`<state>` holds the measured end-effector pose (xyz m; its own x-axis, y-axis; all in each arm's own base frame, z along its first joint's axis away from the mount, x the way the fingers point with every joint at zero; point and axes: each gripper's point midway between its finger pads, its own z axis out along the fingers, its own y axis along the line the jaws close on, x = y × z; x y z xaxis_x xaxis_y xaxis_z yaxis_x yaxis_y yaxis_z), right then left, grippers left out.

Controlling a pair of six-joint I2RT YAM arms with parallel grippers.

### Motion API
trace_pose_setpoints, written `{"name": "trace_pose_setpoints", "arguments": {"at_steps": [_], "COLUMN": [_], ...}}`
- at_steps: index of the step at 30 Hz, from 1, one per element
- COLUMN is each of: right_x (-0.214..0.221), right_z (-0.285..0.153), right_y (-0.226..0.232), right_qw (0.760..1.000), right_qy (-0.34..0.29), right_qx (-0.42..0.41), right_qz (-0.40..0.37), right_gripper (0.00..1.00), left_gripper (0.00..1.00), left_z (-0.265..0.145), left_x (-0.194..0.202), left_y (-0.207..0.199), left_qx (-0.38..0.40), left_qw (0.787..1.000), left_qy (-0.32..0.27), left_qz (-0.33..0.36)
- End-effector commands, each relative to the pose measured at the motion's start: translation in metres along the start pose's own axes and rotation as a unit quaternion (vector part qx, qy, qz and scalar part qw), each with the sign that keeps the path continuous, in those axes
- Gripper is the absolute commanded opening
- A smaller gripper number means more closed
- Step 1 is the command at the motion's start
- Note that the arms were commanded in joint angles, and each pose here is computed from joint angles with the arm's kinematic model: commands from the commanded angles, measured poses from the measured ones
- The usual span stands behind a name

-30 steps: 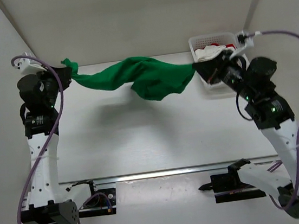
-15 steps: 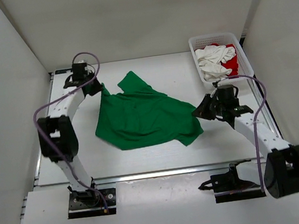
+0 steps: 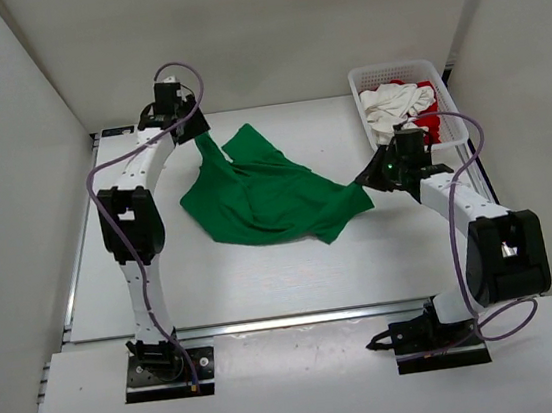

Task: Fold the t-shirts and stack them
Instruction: Flatten out the tshirt

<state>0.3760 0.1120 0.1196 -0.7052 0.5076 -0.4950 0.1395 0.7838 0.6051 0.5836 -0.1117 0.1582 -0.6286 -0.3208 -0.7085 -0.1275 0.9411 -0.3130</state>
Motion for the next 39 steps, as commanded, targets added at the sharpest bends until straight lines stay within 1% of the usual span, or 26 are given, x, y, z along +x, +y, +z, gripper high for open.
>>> {"name": "trace_pose_setpoints", "arguments": {"at_steps": [1, 2, 3, 4, 5, 6, 7, 9, 11, 15, 17, 20, 21, 23, 24, 25, 26, 28, 30, 31, 33, 34, 36, 37, 38, 39], "right_x": [-0.024, -0.027, -0.021, -0.023, -0.022, -0.016, -0.013, -0.007, -0.003, 0.012, 0.017, 0.024, 0.026, 0.032, 0.034, 0.033, 0.034, 0.031, 0.032, 0.028, 0.027, 0.023, 0.022, 0.024, 0.025, 0.037], "right_z": [0.003, 0.002, 0.004, 0.003, 0.003, 0.003, 0.003, 0.002, 0.000, -0.002, -0.003, -0.001, 0.001, 0.001, 0.003, 0.004, 0.004, 0.003, 0.003, 0.000, -0.002, -0.003, -0.002, 0.000, 0.001, 0.012], "right_y": [0.005, 0.006, 0.006, 0.005, 0.008, 0.009, 0.009, 0.018, 0.022, 0.030, 0.034, 0.039, 0.039, 0.044, 0.041, 0.042, 0.038, 0.039, 0.033, 0.033, 0.027, 0.028, 0.025, 0.022, 0.019, 0.018], "right_qw": [0.999, 0.999, 0.999, 0.999, 0.998, 0.998, 0.999, 0.998, 0.997, 0.995, 0.994, 0.993, 0.993, 0.992, 0.993, 0.993, 0.993, 0.992, 0.993, 0.992, 0.993, 0.992, 0.992, 0.993, 0.993, 0.992], "right_qy": [-0.036, -0.043, -0.038, -0.045, -0.048, -0.043, -0.037, -0.035, -0.037, -0.020, -0.017, -0.010, -0.007, 0.001, 0.003, 0.001, 0.001, 0.001, 0.002, -0.006, -0.007, -0.015, -0.015, -0.012, -0.011, 0.013], "right_qx": [-0.010, -0.020, -0.021, -0.025, -0.032, -0.034, -0.037, -0.060, -0.068, -0.094, -0.106, -0.116, -0.116, -0.121, -0.115, -0.118, -0.117, -0.121, -0.119, -0.122, -0.118, -0.122, -0.121, -0.120, -0.119, -0.123], "right_qz": [-0.004, 0.001, 0.007, 0.007, 0.006, 0.005, 0.008, -0.001, -0.002, -0.008, -0.012, -0.014, -0.016, -0.021, -0.022, -0.025, -0.022, -0.020, -0.016, -0.015, -0.012, -0.011, -0.015, -0.013, -0.009, -0.017], "right_gripper": [0.00, 0.00, 0.00, 0.00, 0.00, 0.00, 0.00, 0.00, 0.00, 0.00, 0.00, 0.00, 0.00, 0.00, 0.00, 0.00, 0.00, 0.00, 0.00, 0.00, 0.00, 0.00, 0.00, 0.00, 0.00, 0.00], "left_gripper": [0.65, 0.68, 0.63, 0.51, 0.48, 0.44, 0.43, 0.42, 0.42, 0.53, 0.68, 0.72, 0.69, 0.35, 0.28, 0.13, 0.05, 0.00, 0.00, 0.00, 0.00, 0.04, 0.31, 0.38, 0.52, 0.77], "left_z": [-0.046, -0.044, -0.059, -0.075, -0.082, -0.097, -0.111, -0.108, -0.106, -0.093, -0.084, -0.073, -0.068, -0.062, -0.062, -0.061, -0.064, -0.074, -0.097, -0.109, -0.142, -0.153, -0.176, -0.183, -0.188, -0.178], "left_x": [-0.006, 0.016, 0.026, 0.055, 0.047, 0.064, 0.063, 0.112, 0.137, 0.180, 0.179, 0.177, 0.180, 0.179, 0.178, 0.181, 0.173, 0.176, 0.144, 0.149, 0.127, 0.139, 0.133, 0.142, 0.143, 0.128], "left_y": [-0.016, -0.010, -0.003, 0.012, 0.020, 0.029, 0.039, 0.077, 0.094, 0.110, 0.106, 0.093, 0.090, 0.084, 0.085, 0.088, 0.084, 0.092, 0.092, 0.093, 0.086, 0.086, 0.085, 0.092, 0.094, 0.121], "left_qx": [0.032, 0.032, 0.036, 0.027, 0.031, 0.042, 0.044, 0.021, 0.010, 0.001, 0.009, 0.021, 0.023, 0.029, 0.027, 0.023, 0.030, 0.006, -0.025, -0.042, -0.069, -0.080, -0.087, -0.095, -0.098, -0.146], "left_qw": [0.999, 0.999, 0.999, 0.999, 0.996, 0.994, 0.992, 0.989, 0.987, 0.982, 0.983, 0.984, 0.985, 0.985, 0.984, 0.984, 0.984, 0.986, 0.992, 0.993, 0.996, 0.994, 0.993, 0.989, 0.987, 0.981], "left_qy": [-0.008, 0.000, -0.017, -0.006, -0.039, -0.045, -0.059, -0.027, -0.006, 0.039, 0.036, 0.041, 0.046, 0.054, 0.056, 0.066, 0.059, 0.079, 0.052, 0.070, 0.047, 0.074, 0.085, 0.112, 0.127, 0.125], "left_qz": [-0.002, -0.015, -0.022, -0.044, -0.071, -0.090, -0.105, -0.143, -0.158, -0.182, -0.177, -0.172, -0.167, -0.161, -0.165, -0.165, -0.163, -0.145, -0.110, -0.088, -0.043, -0.019, 0.007, 0.017, 0.026, 0.023]}}
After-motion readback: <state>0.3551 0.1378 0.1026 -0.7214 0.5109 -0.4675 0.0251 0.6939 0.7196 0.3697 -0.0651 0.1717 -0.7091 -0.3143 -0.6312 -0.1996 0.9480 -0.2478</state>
